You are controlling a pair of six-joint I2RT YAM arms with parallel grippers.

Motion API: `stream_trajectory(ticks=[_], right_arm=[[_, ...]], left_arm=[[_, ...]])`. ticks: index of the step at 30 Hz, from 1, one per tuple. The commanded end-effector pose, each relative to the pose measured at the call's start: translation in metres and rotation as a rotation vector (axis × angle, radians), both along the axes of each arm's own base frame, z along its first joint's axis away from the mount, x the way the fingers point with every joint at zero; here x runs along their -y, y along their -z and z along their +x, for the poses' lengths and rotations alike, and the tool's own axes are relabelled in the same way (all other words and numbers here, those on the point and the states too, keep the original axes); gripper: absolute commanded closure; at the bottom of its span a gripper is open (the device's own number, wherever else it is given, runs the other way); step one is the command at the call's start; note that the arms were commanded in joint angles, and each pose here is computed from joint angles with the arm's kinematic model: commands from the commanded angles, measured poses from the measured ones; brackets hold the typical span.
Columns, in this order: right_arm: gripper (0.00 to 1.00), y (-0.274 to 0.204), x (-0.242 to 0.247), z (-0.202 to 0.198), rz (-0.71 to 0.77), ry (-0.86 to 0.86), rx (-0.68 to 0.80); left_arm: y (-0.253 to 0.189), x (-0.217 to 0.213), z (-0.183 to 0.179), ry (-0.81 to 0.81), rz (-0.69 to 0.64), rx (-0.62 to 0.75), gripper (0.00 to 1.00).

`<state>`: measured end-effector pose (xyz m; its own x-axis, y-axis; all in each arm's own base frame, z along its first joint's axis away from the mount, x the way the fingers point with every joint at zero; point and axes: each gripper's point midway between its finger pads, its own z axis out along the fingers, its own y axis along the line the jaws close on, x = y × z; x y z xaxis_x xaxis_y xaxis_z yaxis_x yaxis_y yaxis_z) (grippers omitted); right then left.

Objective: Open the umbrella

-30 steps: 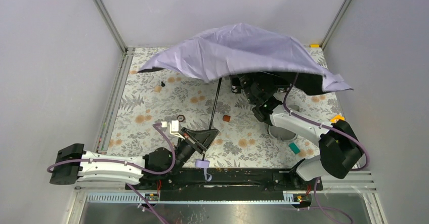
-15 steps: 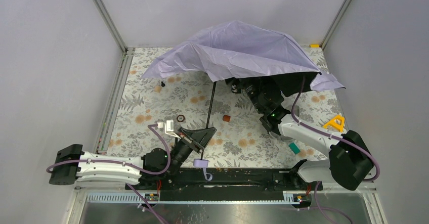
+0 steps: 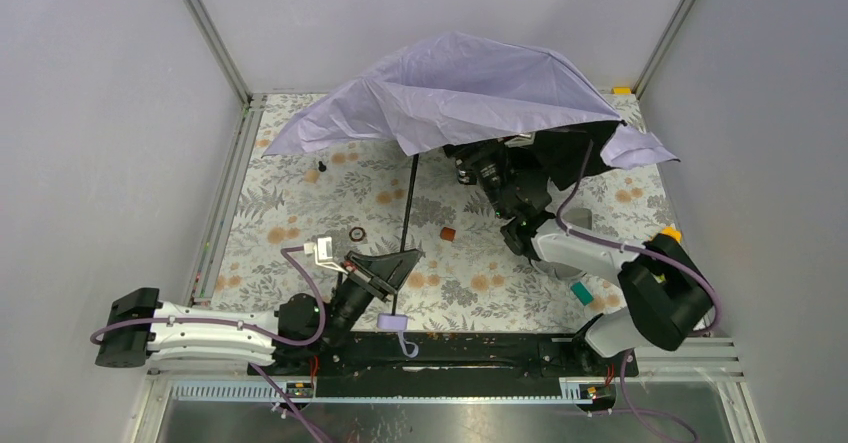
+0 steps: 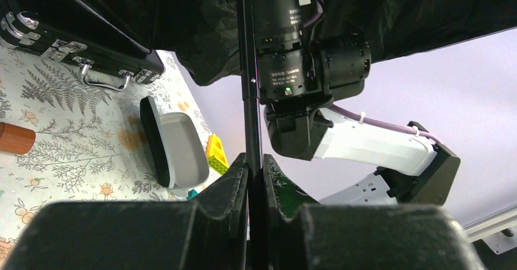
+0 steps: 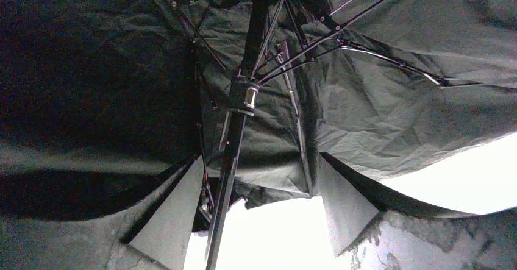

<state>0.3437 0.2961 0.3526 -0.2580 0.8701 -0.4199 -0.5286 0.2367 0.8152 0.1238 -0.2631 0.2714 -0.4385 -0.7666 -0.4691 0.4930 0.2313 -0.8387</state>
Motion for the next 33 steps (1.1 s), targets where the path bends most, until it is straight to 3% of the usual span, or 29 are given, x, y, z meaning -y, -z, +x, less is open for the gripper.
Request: stream_trajectory(ticks=[1,9,33], right_arm=[[0.25,-0.054,-0.003,-0.002,0.211,-0.067,0.084],[0.27,-0.065,-0.009,0.015,0.348,-0.089,0.069],[0.59,-0.074,-0.029,0.034,0.515,-0.196,0.034]], left_arm=[[-0.04,-0.012,-0.008,0.043,-0.186,0.025,1.0],[-0.051,-0.014,-0.011,0.058,-0.21,0.042,1.0],[-0.059,-0.012,-0.014,0.074,-0.214,0.059,1.0]])
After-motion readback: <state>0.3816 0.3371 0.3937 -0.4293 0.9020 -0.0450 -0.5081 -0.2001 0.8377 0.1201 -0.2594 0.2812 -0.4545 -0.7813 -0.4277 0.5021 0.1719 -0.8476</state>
